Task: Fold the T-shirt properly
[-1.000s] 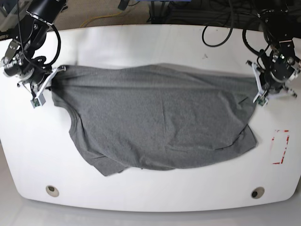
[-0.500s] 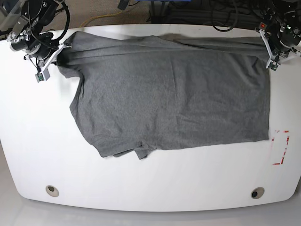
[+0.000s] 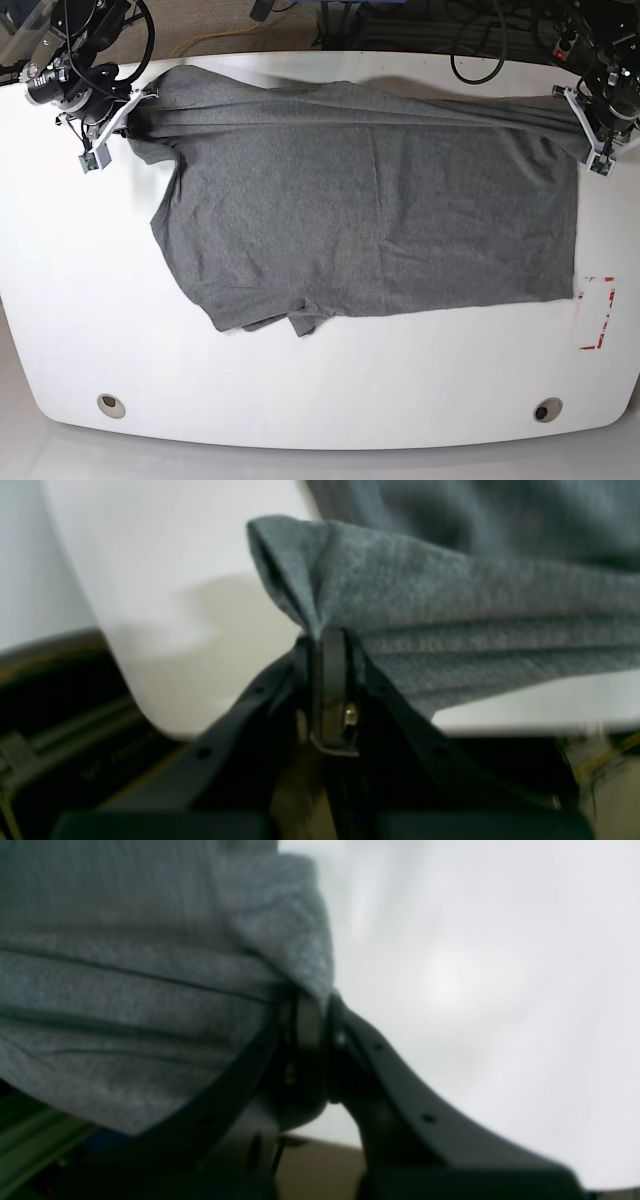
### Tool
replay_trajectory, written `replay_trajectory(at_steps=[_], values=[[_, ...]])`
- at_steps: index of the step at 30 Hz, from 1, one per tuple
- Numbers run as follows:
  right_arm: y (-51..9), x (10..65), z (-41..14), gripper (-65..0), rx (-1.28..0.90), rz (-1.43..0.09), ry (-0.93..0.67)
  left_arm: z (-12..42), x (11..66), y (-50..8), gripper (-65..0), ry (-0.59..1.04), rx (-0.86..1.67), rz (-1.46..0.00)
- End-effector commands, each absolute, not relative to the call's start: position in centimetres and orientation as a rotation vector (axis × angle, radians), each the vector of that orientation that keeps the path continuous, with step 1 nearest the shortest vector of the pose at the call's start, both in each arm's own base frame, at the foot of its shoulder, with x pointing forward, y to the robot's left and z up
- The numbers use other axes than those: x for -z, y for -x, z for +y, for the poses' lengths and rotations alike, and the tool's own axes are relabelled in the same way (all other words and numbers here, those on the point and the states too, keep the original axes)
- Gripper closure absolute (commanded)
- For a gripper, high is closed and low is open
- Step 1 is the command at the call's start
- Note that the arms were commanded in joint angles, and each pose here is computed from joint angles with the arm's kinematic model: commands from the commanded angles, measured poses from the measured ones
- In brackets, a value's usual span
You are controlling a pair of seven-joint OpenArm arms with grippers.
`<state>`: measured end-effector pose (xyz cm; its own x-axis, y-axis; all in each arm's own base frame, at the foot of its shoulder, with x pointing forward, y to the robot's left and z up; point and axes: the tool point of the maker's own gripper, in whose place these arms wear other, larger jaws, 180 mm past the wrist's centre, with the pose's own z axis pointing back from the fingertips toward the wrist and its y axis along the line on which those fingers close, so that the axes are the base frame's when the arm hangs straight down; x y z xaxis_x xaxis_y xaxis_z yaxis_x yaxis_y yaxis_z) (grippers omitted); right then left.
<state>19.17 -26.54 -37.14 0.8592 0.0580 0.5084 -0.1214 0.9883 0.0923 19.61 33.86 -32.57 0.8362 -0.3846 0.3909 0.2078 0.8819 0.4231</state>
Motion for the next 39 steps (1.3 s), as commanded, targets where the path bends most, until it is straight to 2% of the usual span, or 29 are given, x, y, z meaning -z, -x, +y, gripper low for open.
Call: replay_trajectory(at_steps=[1, 13, 23, 29, 39], values=[[-20.1, 36.1, -27.8, 0.0, -0.100, -0.558, -0.069, 35.4, 31.3, -20.1, 0.0, -0.445, 0.312, -0.487], [-22.8, 36.6, -29.8, 0.0, 0.043, -0.612, -0.130, 35.4, 30.4, -22.5, 0.0, -0.449, 0.328, -0.531], [-20.1, 36.5, -32.3, 0.0, 0.196, -0.649, -0.165, 35.3, 30.5, -22.4, 0.0, -0.448, 0.330, -0.530], [-18.5, 36.2, -30.9, 0.0, 0.213, -0.695, -0.277, 35.1, 30.8, -22.1, 0.0, -0.440, 0.331, -0.520], [-17.4, 36.9, -30.0, 0.0, 0.271, -0.702, -0.318, 32.6, 32.1, -22.7, 0.0, -0.386, 0.388, -0.516]])
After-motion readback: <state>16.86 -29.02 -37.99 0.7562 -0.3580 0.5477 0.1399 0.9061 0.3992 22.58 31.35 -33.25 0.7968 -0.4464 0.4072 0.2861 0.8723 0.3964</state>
